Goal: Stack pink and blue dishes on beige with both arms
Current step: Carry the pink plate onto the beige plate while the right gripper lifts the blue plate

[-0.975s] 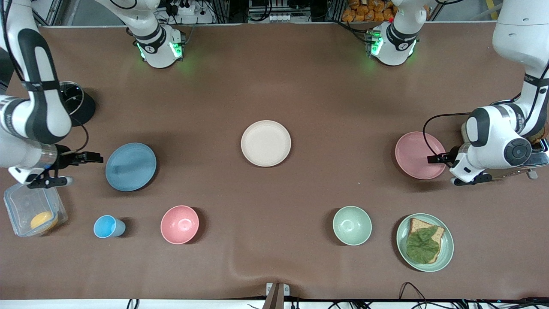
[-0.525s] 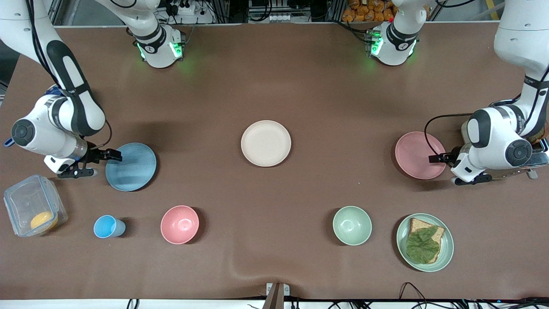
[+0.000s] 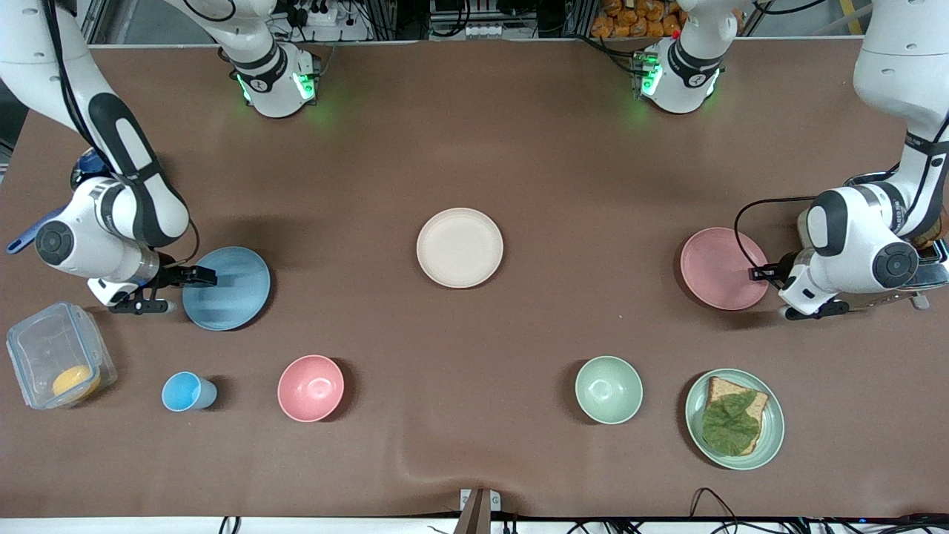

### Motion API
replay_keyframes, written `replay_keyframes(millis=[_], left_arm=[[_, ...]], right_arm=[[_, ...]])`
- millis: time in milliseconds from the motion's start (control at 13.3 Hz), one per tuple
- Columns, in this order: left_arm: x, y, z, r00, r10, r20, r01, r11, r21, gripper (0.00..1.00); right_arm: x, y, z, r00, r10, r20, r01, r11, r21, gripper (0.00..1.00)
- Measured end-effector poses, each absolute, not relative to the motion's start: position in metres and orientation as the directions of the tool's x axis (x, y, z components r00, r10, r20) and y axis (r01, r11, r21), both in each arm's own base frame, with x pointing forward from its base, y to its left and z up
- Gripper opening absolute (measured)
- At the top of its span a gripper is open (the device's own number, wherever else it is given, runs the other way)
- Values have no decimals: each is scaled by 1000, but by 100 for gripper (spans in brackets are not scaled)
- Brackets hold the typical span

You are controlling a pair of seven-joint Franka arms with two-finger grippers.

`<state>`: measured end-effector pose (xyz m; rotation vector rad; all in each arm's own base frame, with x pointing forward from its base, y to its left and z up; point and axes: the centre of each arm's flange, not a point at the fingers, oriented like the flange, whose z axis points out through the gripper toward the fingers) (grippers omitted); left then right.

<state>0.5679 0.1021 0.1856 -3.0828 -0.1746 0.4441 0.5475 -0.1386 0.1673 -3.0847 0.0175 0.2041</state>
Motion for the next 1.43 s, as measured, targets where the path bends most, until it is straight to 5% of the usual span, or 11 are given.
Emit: replay_keyframes(millis=[150, 300, 525, 975, 1425], left_arm=[[568, 102, 186, 953, 114, -280, 107, -994, -38, 29], [569, 99, 188, 956, 103, -276, 98, -995, -31, 8], [575, 83, 194, 958, 88, -273, 91, -996, -1, 8], [599, 4, 267, 957, 19, -290, 59, -990, 131, 5], [601, -164, 319, 942, 133, -307, 188, -970, 156, 5]], right_arm=[[551, -141, 168, 991, -11, -130, -18, -999, -49, 71], [554, -142, 172, 992, -11, -126, -17, -999, -48, 49], [555, -143, 175, 992, -12, -123, -18, -999, -48, 21], [561, -140, 183, 994, 14, -110, 8, -999, -51, 0], [578, -136, 245, 982, 40, -184, 25, -996, -83, 0]])
